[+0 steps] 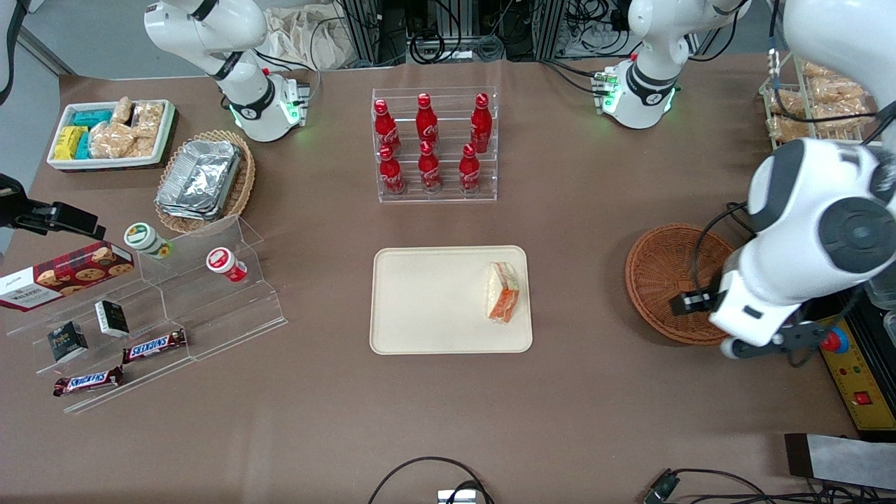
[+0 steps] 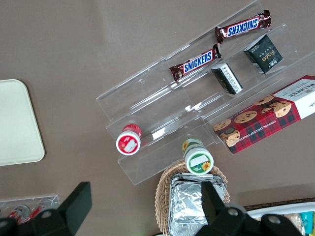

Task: Place sandwich from basket to tray

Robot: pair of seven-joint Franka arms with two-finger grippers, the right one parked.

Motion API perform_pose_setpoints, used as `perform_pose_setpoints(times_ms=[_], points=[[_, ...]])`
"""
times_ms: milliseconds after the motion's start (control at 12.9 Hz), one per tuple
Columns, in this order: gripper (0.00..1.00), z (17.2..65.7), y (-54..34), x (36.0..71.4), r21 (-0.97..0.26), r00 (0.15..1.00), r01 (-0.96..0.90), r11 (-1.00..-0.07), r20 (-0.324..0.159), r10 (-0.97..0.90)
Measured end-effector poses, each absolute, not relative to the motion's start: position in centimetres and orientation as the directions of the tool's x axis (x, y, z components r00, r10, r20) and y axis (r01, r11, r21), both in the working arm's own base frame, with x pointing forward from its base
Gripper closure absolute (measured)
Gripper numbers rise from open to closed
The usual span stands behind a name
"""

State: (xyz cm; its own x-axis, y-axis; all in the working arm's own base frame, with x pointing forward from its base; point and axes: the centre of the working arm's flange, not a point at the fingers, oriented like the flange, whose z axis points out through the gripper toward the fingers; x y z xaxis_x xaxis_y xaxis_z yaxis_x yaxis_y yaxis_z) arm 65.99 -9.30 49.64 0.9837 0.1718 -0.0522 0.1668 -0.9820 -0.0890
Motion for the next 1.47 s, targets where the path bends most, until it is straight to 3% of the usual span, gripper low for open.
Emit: perform_pose_setpoints(times_ms=[696, 773, 928, 1469], points=[[0.14, 59.2, -1.8, 60.0, -0.084, 0.995, 0.035, -0.996, -0.090, 0.043], [0.13, 60.1, -1.7, 59.2, -0.086, 0.995, 0.021, -0.996, -0.097, 0.029], [0.00, 61.7, -1.8, 57.6, -0.092, 0.993, -0.004, -0.996, -0.118, 0.007], [0.00, 64.7, -2.0, 55.1, -0.025, 0.993, 0.007, -1.000, -0.114, 0.010]])
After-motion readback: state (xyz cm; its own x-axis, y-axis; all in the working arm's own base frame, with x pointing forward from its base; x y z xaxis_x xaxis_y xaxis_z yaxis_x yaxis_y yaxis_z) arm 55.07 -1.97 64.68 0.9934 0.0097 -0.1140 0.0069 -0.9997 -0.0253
